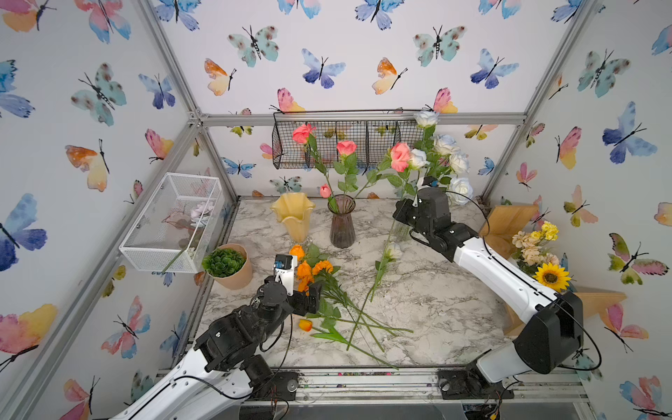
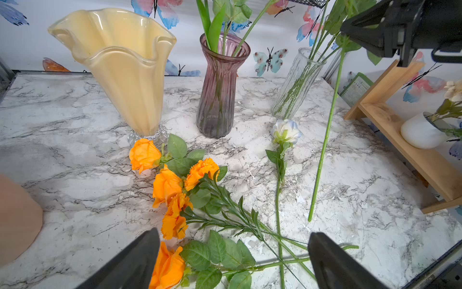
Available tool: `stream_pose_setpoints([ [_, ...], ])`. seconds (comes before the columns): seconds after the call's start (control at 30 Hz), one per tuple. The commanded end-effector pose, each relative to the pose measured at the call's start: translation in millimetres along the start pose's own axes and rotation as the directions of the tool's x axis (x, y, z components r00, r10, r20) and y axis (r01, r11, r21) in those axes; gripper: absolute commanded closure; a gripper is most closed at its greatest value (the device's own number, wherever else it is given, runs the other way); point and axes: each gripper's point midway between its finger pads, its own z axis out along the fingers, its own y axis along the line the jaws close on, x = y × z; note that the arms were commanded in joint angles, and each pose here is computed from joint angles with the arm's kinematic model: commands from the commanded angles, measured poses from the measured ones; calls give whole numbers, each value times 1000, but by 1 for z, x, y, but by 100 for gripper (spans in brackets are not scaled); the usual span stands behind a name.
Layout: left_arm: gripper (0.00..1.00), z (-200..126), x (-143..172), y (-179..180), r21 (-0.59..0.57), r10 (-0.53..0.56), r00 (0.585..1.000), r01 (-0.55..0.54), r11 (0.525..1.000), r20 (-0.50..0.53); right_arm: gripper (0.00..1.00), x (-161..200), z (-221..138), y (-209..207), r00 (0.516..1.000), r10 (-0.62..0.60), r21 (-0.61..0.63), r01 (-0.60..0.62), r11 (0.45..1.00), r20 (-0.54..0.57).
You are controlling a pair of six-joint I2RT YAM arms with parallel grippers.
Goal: Arrange the flowers in different vases according to their colors
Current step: Pick up the flower at the center of the board, then insert the flower into the vase.
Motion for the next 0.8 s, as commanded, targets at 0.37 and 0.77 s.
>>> stream_pose_setpoints([
  [0.37, 1, -1, -4, 2, -6, -10, 1000, 10, 1000, 22, 98, -79, -70, 6, 974, -72, 77, 56, 995, 214],
  [0.77, 1, 2, -2, 0, -4, -4, 1000, 4, 1000, 10, 98, -167, -150, 32, 859, -193, 122, 153, 981, 475],
])
